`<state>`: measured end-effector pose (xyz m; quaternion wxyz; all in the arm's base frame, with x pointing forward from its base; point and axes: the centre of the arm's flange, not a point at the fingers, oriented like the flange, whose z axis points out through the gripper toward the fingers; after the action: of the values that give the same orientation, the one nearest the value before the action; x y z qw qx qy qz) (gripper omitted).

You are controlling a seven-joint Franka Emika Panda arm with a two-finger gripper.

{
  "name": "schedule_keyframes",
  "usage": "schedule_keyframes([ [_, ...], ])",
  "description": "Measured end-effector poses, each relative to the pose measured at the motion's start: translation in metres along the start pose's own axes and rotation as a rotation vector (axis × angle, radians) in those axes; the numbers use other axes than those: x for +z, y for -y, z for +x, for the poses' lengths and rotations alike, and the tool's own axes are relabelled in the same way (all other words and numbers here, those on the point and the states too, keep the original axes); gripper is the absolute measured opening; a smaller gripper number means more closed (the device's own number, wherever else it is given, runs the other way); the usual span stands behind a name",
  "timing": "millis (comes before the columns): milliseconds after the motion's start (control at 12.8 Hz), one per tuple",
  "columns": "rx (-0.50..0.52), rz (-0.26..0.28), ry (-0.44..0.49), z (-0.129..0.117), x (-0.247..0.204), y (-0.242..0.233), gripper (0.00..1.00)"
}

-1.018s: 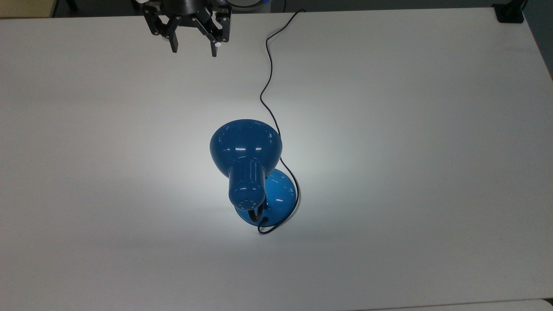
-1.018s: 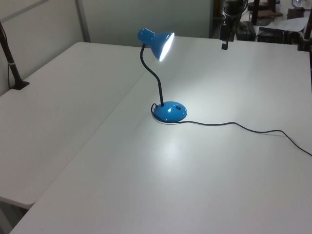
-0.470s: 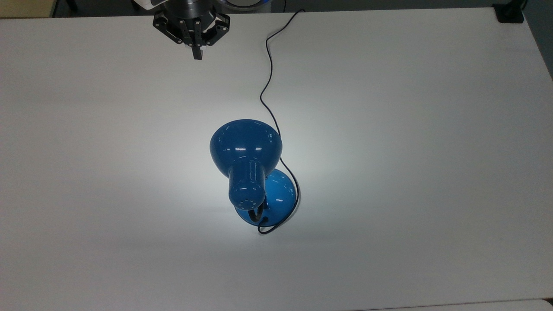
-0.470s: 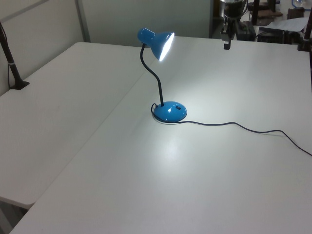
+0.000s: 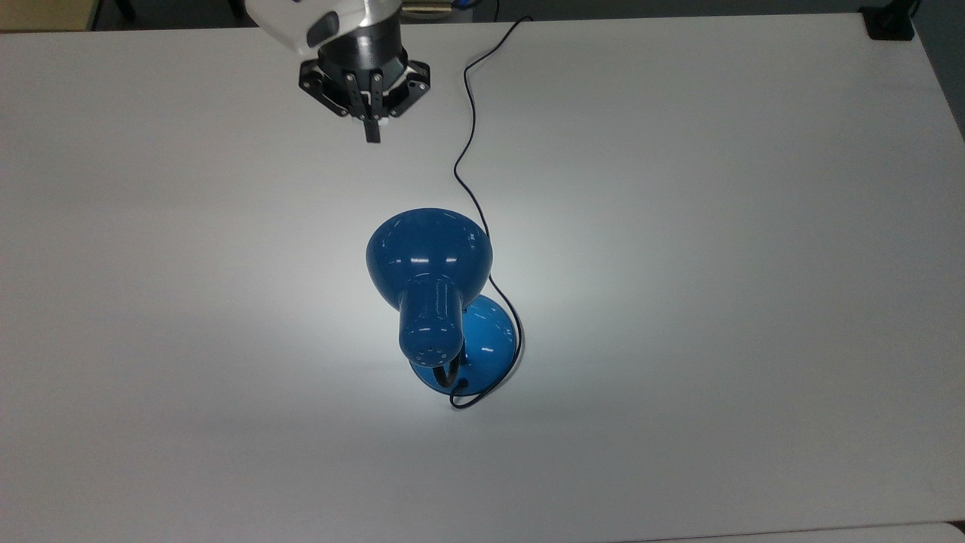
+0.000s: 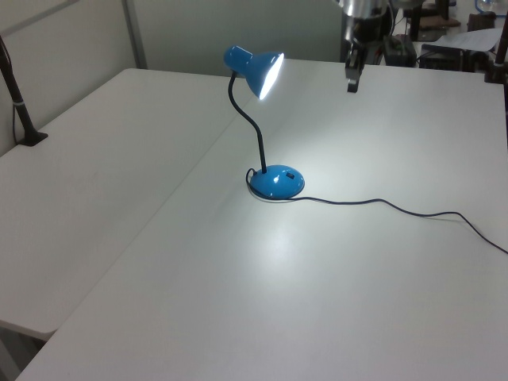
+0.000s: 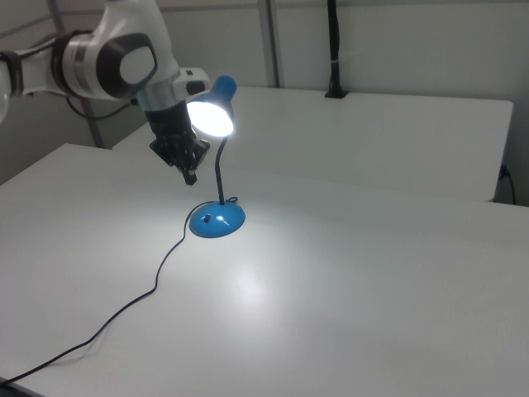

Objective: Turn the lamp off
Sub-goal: 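Move the gripper over the blue lamp base toward its switch, then lower the gripper fingertips onto the base switch and press it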

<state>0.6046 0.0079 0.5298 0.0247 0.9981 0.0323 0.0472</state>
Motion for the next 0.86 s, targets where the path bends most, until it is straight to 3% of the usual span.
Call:
schedule_keyframes([
  [313,-0.062,0.006,-0.013,0.016,0.055,0.04,0.01],
  [861,-0.09,0.021,-0.138,0.052,0.162,0.087,0.01],
])
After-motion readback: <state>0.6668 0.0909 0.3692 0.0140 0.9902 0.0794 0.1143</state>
